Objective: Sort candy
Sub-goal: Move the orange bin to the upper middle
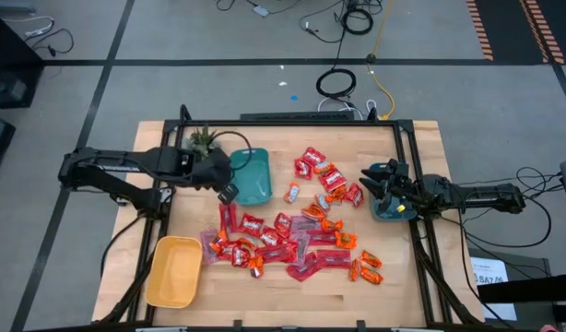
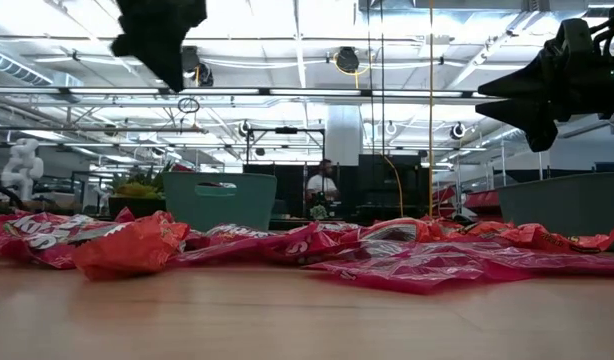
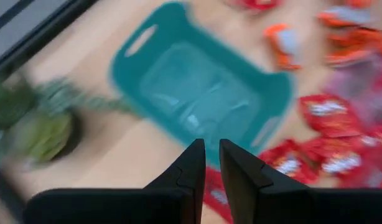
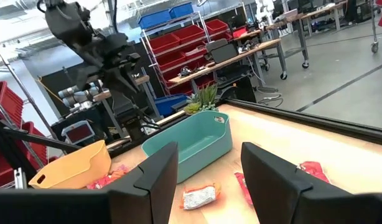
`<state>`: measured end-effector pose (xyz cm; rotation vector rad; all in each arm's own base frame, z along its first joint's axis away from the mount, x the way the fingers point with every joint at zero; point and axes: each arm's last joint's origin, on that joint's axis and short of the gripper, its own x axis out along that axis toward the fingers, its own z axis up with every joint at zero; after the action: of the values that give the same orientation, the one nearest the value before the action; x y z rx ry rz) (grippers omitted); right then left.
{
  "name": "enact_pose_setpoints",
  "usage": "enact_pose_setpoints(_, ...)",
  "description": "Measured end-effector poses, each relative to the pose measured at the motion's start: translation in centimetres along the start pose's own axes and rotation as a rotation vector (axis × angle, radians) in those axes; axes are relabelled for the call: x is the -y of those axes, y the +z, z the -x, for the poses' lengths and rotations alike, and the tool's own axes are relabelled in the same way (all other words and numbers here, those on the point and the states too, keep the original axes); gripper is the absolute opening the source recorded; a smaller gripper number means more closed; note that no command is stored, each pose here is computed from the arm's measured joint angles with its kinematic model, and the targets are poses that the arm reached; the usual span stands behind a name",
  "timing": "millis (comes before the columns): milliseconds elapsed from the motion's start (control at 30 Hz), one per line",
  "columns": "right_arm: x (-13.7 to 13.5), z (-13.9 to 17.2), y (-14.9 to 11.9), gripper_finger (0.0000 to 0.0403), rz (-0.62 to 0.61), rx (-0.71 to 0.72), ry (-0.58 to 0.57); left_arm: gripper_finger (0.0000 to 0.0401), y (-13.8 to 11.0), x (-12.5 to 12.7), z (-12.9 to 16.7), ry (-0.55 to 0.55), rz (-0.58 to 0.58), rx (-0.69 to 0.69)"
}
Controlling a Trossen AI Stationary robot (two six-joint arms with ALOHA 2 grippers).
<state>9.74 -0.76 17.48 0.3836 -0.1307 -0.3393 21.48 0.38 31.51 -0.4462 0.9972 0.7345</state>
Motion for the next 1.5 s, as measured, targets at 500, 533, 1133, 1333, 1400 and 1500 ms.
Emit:
enact_pose_setpoints(500, 0.1, 0.0, -0.2, 0.0169, -0.178, -0.023, -0.011, 0.0060, -4.0, 0.4, 1.6, 0.130, 0.164, -0.129)
enact_pose_setpoints(533, 0.1, 0.0, -0.2, 0.0169, -0.188, -0.022, -0.011, 0.0060, -4.3, 0.5, 1.7, 0.133, 0.166, -0.132)
enact_pose_setpoints(1133, 0.1, 0.0, -0.3, 0.0169, -0.160, -0.024, -0.012, 0.0060, -9.9, 1.9, 4.6, 0.170, 0.567, -0.288)
enact_pose_setpoints(1333, 0.1, 0.0, -0.3, 0.0169, -0.120, -0.025, -0.011, 0.0087, -10.7, 2.1, 5.0, 0.188, 0.625, -0.367)
enact_pose_setpoints(1400, 0.1, 0.0, -0.3, 0.0169, -0.119, -0.025, -0.011, 0.0108, -11.0, 2.1, 5.1, 0.196, 0.636, -0.397)
enact_pose_setpoints(1500, 0.1, 0.0, -0.3, 0.0169, -0.119, -0.027, -0.009, 0.0145, -11.4, 2.2, 5.4, 0.207, 0.635, -0.435)
